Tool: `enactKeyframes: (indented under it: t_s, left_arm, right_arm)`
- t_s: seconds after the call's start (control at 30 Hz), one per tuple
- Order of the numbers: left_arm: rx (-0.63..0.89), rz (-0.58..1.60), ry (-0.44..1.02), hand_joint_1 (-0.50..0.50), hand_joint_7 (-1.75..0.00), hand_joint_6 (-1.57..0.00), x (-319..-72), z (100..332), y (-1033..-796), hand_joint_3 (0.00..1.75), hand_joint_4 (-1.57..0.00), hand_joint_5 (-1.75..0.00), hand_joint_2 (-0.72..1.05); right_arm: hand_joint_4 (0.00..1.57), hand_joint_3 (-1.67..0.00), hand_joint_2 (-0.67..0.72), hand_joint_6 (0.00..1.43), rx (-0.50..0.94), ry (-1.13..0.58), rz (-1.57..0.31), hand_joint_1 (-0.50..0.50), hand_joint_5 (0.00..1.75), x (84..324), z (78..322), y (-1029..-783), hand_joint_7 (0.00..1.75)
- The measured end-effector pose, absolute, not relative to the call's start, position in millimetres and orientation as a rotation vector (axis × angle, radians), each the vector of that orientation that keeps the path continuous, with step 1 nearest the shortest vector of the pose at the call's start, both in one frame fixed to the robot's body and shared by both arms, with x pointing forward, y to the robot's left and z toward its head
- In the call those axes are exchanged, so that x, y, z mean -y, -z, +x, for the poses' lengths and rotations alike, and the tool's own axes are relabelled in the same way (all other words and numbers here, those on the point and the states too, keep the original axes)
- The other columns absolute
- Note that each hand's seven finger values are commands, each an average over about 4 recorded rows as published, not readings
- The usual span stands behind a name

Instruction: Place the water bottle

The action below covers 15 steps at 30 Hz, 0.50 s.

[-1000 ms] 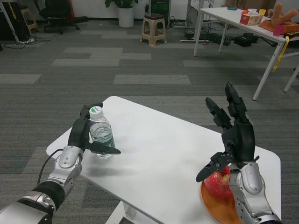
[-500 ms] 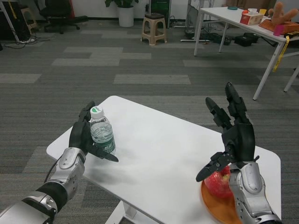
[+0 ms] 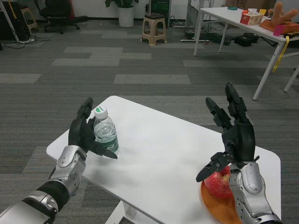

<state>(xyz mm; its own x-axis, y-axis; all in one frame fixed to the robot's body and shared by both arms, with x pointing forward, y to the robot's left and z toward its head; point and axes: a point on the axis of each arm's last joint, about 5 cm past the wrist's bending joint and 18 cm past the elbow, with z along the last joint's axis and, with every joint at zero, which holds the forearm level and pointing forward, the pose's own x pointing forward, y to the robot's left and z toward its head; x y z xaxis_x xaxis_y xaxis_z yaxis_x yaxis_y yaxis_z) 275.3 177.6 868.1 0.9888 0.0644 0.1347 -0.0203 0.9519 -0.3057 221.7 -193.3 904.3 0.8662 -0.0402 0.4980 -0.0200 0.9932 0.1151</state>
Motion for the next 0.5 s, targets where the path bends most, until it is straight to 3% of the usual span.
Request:
enactKeyframes:
  t_s: [0.5]
  left_arm:
    - [0.368, -0.397, -0.106, -0.5, 0.0, 0.0, -196, 275, -895, 0.09, 0.0, -0.62, -0.55]
  right_arm:
    - [0.49, 0.0, 0.66, 0.0, 0.524, 0.011, 0.118, -0.08, 0.0, 193, 222, -904, 0.0]
